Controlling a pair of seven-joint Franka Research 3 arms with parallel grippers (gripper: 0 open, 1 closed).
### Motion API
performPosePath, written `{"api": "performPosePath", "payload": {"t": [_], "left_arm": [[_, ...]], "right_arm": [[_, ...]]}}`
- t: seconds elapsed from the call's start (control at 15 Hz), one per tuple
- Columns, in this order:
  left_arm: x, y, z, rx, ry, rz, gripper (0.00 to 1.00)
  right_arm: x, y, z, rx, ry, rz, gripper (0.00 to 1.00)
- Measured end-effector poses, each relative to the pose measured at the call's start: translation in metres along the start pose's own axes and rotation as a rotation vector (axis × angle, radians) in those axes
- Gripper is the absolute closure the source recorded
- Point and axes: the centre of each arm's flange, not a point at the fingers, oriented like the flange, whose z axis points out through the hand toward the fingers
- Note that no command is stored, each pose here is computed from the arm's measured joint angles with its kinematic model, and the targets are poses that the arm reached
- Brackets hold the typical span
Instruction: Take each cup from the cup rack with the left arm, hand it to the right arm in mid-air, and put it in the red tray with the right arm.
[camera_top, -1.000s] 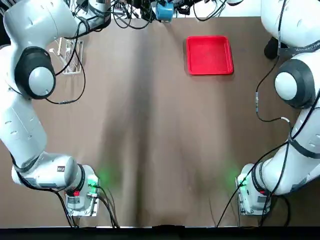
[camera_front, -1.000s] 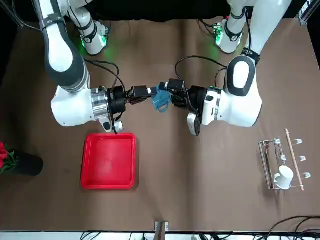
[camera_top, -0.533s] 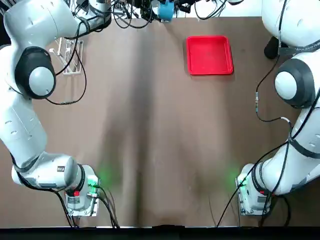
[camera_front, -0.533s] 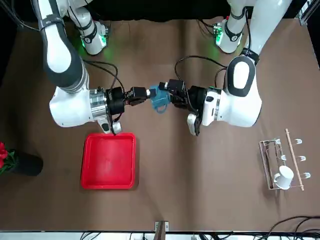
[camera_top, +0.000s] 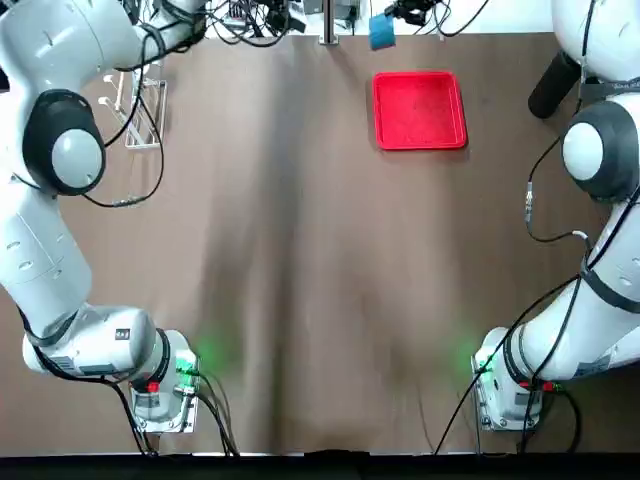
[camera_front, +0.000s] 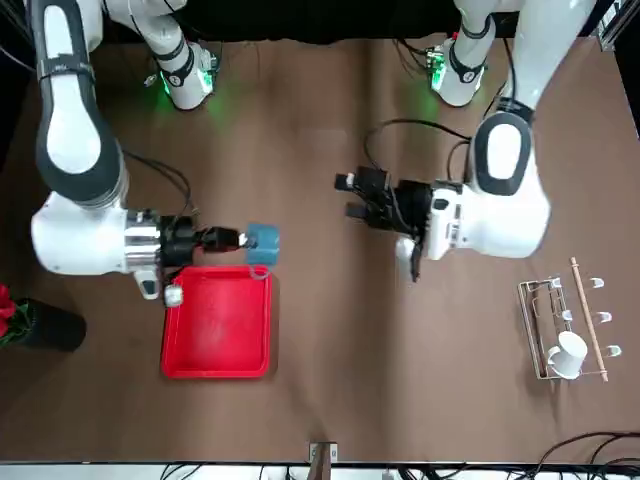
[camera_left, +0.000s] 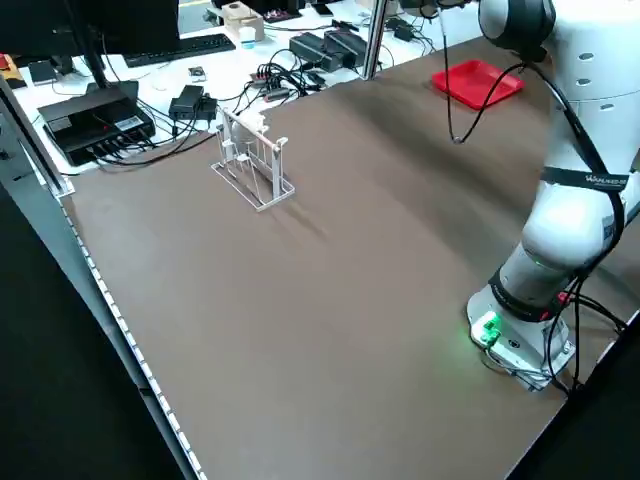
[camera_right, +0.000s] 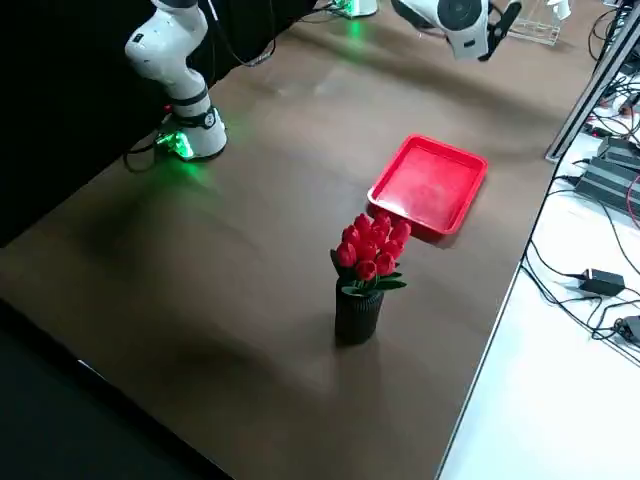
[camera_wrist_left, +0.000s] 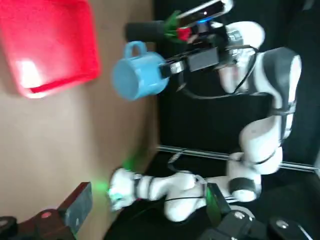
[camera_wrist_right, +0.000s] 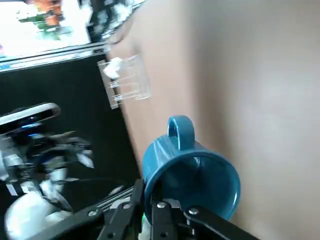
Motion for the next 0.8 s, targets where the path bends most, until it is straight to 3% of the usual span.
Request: {"api": "performPosePath", "payload": {"t": [0.13,0.27,0.33,0.47,0.6,0.8], "left_arm": [[-0.001,-0.018,-0.040,0.145,-0.005,0.002,0.00],[-0.003,-0.039,-0.085,0.321,0.001,0.017,0.00],[-0.007,-0.058,-0.120,0.538,-0.006,0.042,0.00],[-0.010,-0.070,-0.136,0.753,-0.037,0.077,0.00],[-0.011,-0.078,-0.144,0.911,-0.088,0.141,0.00],[-0.010,-0.091,-0.166,1.080,-0.170,0.252,0.00]], "right_arm": [[0.012,0.034,-0.021,-0.131,0.026,0.011,0.92],[0.023,0.074,-0.037,-0.317,0.032,0.015,0.92],[0.033,0.114,-0.048,-0.473,0.022,0.029,0.92],[0.044,0.157,-0.054,-0.595,-0.003,0.051,0.92],[0.054,0.194,-0.053,-0.688,-0.017,0.061,0.92],[0.068,0.214,-0.052,-0.817,0.022,0.012,0.92]]}}
